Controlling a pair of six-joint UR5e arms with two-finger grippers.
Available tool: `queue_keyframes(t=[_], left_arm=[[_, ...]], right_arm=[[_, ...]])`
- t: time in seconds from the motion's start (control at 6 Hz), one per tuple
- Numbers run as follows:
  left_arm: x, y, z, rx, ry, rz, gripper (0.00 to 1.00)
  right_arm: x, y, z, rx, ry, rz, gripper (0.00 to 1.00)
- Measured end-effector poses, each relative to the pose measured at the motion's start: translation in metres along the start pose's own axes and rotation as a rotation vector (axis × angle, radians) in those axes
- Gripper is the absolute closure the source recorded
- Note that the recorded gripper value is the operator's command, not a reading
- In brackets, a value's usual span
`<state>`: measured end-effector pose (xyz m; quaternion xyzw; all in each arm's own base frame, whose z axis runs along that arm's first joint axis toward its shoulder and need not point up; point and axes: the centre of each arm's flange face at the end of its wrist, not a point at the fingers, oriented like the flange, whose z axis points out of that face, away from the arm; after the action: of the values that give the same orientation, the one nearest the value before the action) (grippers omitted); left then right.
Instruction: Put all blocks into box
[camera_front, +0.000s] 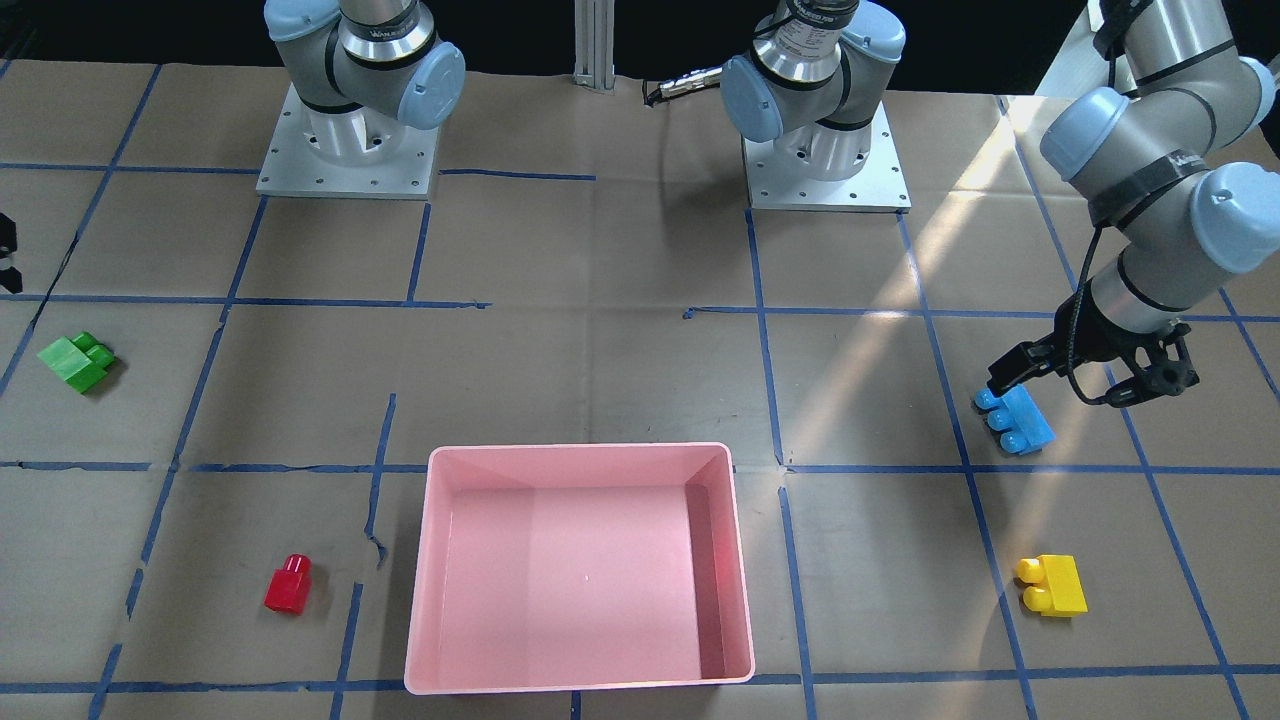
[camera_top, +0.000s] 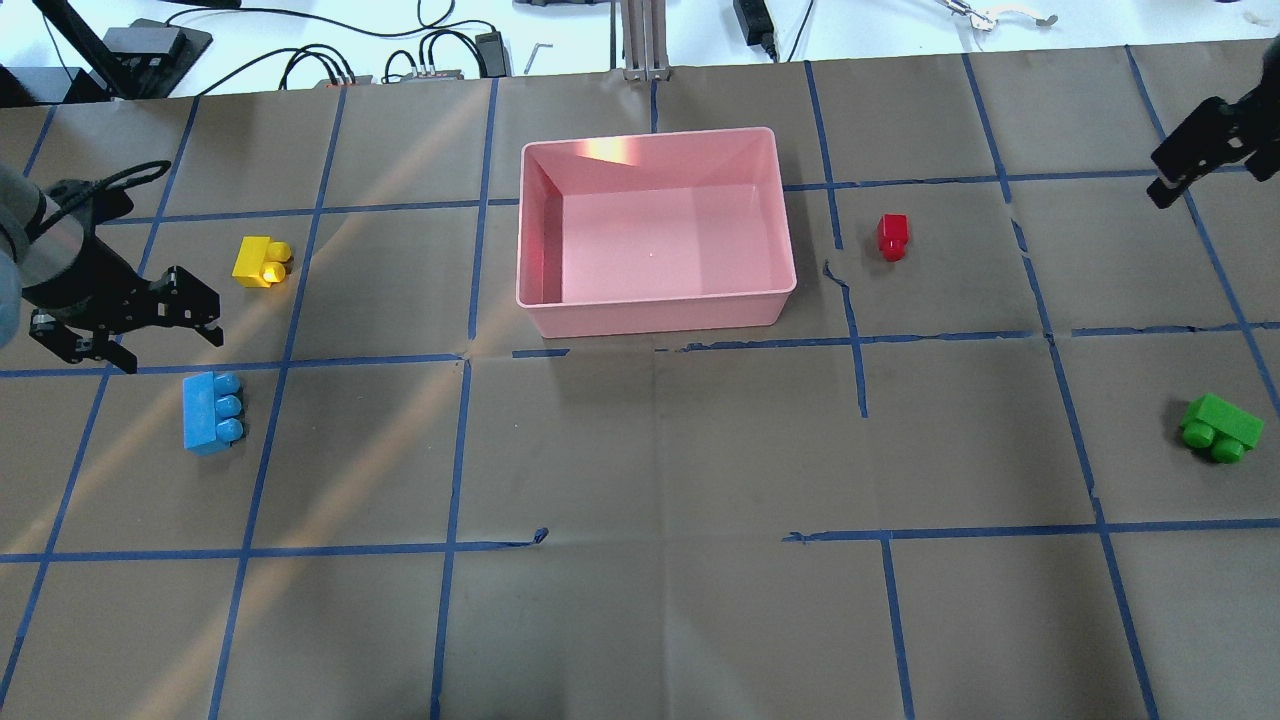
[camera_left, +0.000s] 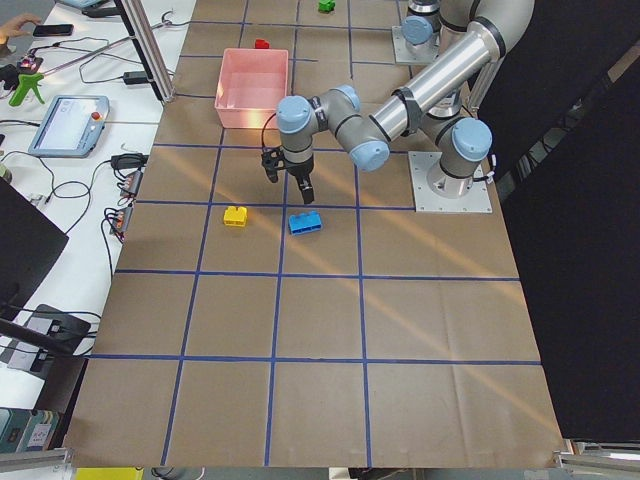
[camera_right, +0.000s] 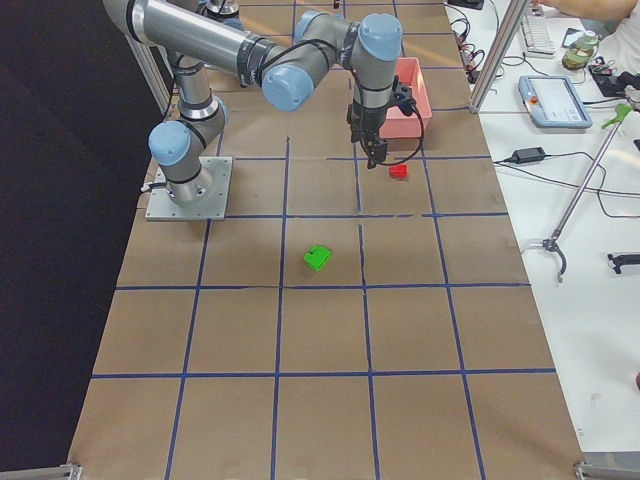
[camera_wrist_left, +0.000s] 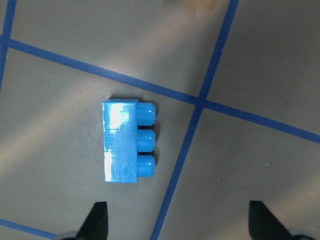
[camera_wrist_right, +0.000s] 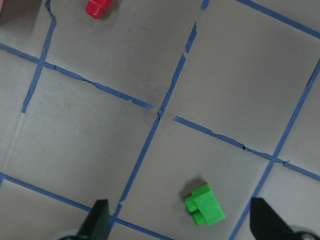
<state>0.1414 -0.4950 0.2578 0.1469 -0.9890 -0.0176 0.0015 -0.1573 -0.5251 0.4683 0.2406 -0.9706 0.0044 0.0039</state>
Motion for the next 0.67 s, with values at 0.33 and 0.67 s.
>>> queue_keyframes(t=[0.33, 0.67], left_arm=[[-0.014, 0.002, 0.040, 0.008, -0.007, 0.083, 0.04], [-0.027, -0.002, 0.060, 0.003, -0.007, 0.137, 0.02]], right_arm=[[0.049, 0.059, 0.015, -0.014, -0.037, -0.236, 0.00], [0.068, 0.121, 0.069, -0.010, -0.142, -0.414, 0.00]])
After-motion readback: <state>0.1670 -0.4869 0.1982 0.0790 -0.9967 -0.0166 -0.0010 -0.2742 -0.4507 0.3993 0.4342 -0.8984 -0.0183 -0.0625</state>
